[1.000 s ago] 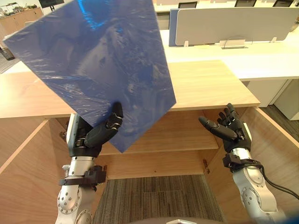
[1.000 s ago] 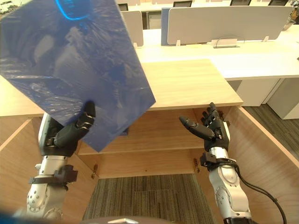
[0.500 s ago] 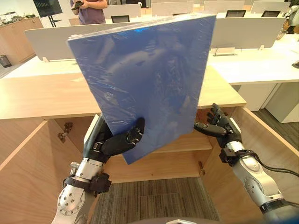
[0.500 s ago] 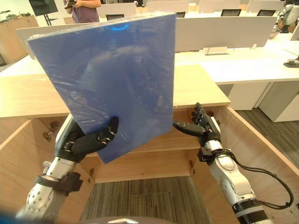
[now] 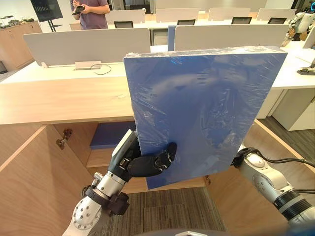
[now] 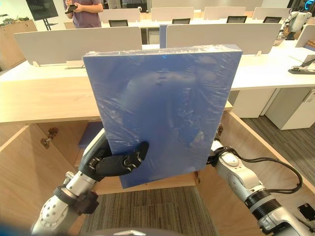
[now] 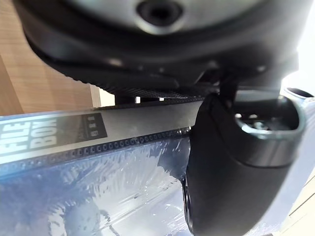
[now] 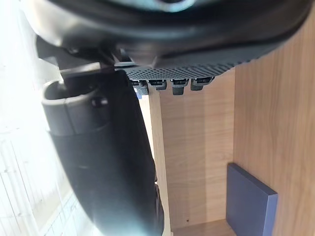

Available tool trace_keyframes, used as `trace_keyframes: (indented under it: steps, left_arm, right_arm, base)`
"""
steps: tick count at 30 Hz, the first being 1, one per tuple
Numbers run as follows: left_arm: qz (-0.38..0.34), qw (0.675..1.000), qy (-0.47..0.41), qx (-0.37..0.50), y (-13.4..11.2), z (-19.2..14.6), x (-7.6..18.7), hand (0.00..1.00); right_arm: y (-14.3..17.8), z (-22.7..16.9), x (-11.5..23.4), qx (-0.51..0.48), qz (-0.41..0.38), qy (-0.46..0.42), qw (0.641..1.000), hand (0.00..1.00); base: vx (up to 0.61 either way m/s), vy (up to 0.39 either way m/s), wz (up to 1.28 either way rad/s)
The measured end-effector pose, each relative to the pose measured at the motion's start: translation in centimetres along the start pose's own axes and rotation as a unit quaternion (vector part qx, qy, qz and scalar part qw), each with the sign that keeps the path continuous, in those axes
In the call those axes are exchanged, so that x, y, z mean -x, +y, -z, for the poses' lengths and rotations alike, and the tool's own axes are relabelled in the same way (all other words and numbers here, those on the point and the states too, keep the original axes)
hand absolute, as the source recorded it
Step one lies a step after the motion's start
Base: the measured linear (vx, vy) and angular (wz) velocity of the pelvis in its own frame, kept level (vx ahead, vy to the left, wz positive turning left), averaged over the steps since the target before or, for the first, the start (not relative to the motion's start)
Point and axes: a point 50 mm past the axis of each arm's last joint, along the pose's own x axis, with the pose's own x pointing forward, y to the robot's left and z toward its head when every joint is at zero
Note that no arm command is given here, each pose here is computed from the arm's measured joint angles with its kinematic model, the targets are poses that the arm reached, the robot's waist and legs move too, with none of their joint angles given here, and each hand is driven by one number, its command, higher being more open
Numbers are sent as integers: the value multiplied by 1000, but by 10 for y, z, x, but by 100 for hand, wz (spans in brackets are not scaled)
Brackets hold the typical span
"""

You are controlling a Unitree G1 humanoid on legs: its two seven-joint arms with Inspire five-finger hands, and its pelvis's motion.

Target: Walk over to the cabinet, pick up the folder, carry it to the office cabinet, place the folder inside the office cabinet, then close the office cabinet door

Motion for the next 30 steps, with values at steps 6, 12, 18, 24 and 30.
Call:
trace_keyframes:
  steps: [6, 12, 18, 24, 30]
  left_arm:
    - [3, 1000, 11, 4, -2, 5, 0, 0]
    - [2, 1000, 22, 4, -1, 10, 2, 0]
    - [-58, 997, 29, -47, 22, 12, 7, 0]
    - [-212, 968, 25, -129, 73, 1, 27, 0]
    - [-290, 946, 13, -146, 91, -6, 40, 0]
  right_arm:
    - [2, 0, -5, 3, -34, 17, 999, 100]
    - [4, 1, -7, 7, -49, 20, 999, 100]
    - [3, 0, -6, -10, -50, 10, 999, 100]
    - [-21, -32, 23, -11, 2, -115, 993, 100]
    - [-45, -100, 58, 56, 58, -297, 952, 100]
  base:
    - [0, -2, 1]
    - [0, 0, 0]
    - [0, 0, 2]
    - [7, 2, 12]
    - [4, 11, 8]
